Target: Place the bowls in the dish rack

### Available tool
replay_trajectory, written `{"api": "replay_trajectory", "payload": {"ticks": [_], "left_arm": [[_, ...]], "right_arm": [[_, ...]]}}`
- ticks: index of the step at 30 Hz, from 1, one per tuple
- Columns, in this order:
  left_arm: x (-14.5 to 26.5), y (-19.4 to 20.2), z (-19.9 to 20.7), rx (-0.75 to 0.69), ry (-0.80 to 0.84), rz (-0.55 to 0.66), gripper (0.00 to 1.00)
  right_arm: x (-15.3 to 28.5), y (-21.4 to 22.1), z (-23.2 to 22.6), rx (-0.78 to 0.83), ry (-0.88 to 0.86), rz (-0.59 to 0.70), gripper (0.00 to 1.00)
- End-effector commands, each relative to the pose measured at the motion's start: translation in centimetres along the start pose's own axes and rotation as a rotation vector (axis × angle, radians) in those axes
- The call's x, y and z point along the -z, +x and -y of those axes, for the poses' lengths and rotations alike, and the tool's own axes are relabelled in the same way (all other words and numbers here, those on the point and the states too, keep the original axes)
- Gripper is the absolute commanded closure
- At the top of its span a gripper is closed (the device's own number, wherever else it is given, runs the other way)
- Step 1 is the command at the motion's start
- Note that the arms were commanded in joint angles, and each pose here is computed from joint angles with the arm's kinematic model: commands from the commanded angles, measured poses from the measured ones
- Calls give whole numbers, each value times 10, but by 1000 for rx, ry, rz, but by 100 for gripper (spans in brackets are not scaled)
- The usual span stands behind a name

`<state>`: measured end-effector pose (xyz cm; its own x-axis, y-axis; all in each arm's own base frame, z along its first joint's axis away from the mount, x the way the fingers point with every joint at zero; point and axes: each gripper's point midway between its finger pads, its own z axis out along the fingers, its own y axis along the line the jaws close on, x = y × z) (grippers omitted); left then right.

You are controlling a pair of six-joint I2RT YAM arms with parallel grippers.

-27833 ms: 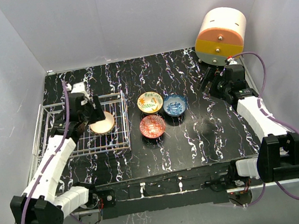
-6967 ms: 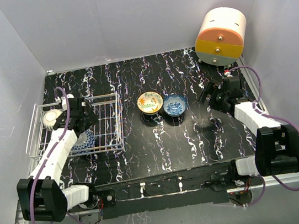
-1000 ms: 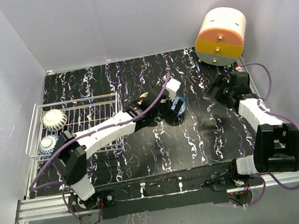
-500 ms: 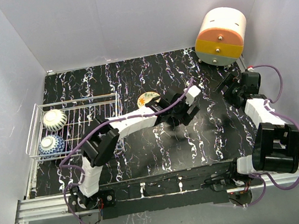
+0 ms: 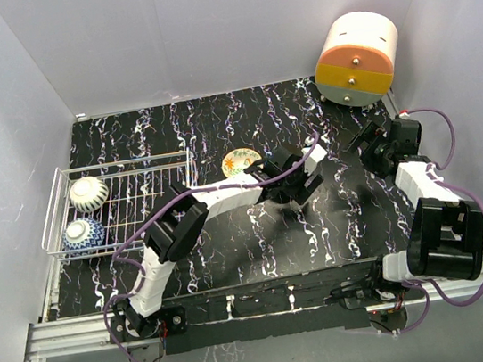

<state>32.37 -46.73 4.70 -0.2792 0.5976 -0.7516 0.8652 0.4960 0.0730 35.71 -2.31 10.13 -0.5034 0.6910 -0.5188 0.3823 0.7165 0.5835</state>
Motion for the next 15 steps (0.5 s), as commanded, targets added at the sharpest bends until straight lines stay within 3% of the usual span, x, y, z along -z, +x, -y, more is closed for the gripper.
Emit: {"api": "replay_trajectory", "payload": {"ticks": [1, 7, 11, 13, 15], "left_arm": [[0, -13, -17, -11, -73, 25, 33], [-10, 8, -17, -1, -82, -20, 55], [-15, 20, -16, -2, -84, -49, 61], [-18, 25, -16, -3, -89, -55, 72], [-19, 31, -17, -2, -94, -66, 92]], "right_arm": [[1, -15, -11, 12, -50, 52, 7], [-1, -12, -10, 9, -53, 45, 7], [-1, -12, -10, 9, -54, 46, 7], [-1, -12, -9, 8, -54, 46, 7], [-1, -12, -9, 9, -55, 47, 7]]}}
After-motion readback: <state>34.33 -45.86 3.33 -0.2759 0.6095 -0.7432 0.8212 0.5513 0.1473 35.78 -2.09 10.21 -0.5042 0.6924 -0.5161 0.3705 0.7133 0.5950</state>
